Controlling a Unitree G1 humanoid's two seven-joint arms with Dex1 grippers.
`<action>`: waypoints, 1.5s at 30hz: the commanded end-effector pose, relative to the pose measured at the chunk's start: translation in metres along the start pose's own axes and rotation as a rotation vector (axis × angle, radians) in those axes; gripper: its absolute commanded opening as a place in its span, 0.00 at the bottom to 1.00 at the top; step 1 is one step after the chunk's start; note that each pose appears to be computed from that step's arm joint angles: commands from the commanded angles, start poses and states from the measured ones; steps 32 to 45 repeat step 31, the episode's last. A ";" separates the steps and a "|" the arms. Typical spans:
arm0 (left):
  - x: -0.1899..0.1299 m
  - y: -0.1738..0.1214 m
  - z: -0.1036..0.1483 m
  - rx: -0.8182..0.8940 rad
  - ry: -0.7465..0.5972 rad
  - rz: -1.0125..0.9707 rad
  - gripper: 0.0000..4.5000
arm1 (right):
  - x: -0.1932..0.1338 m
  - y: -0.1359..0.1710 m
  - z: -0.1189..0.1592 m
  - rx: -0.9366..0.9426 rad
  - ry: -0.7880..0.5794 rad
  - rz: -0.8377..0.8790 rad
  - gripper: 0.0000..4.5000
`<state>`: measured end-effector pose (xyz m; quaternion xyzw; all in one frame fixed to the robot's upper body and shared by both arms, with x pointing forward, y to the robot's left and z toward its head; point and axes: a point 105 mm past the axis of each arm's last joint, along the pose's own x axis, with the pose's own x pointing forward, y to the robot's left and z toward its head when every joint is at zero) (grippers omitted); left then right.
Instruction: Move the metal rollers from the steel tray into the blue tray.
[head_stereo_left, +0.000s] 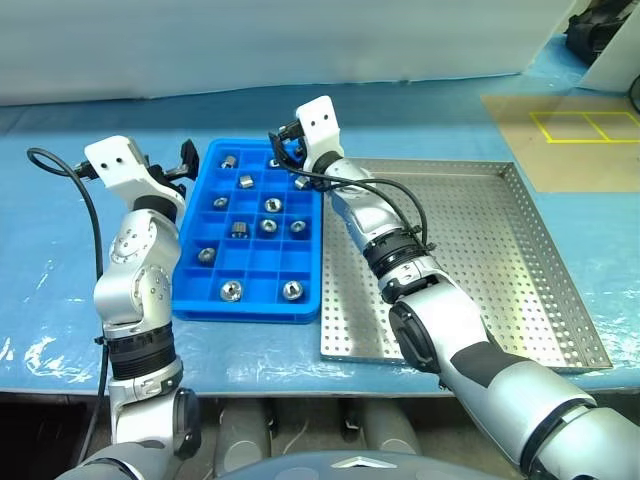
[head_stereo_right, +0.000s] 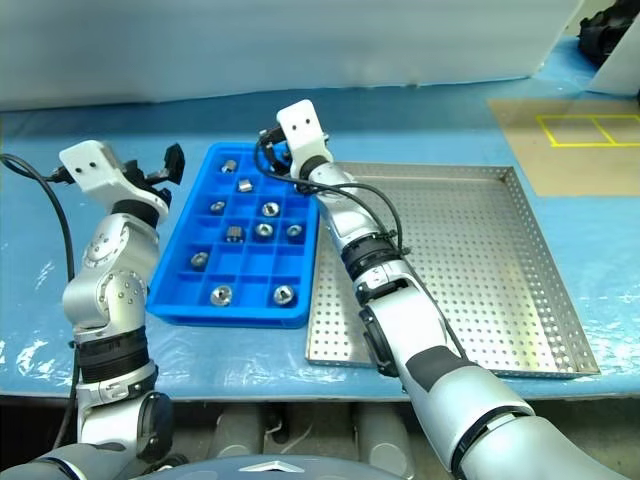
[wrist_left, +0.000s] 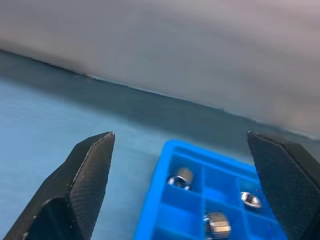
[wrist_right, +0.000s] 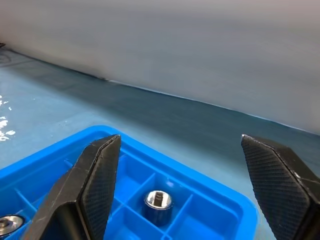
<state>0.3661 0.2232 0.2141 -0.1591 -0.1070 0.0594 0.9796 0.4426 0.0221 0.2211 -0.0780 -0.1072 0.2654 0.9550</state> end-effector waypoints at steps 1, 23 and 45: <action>0.004 -0.003 0.005 0.020 -0.008 -0.012 0.99 | -0.001 0.001 0.019 -0.007 -0.075 -0.006 0.87; 0.029 -0.052 -0.019 0.002 0.086 -0.207 0.99 | -0.037 -0.042 -0.002 -0.034 -0.022 -0.180 0.87; 0.017 -0.049 -0.019 -0.010 0.109 -0.201 0.99 | -0.039 -0.037 -0.006 -0.027 -0.009 -0.174 0.87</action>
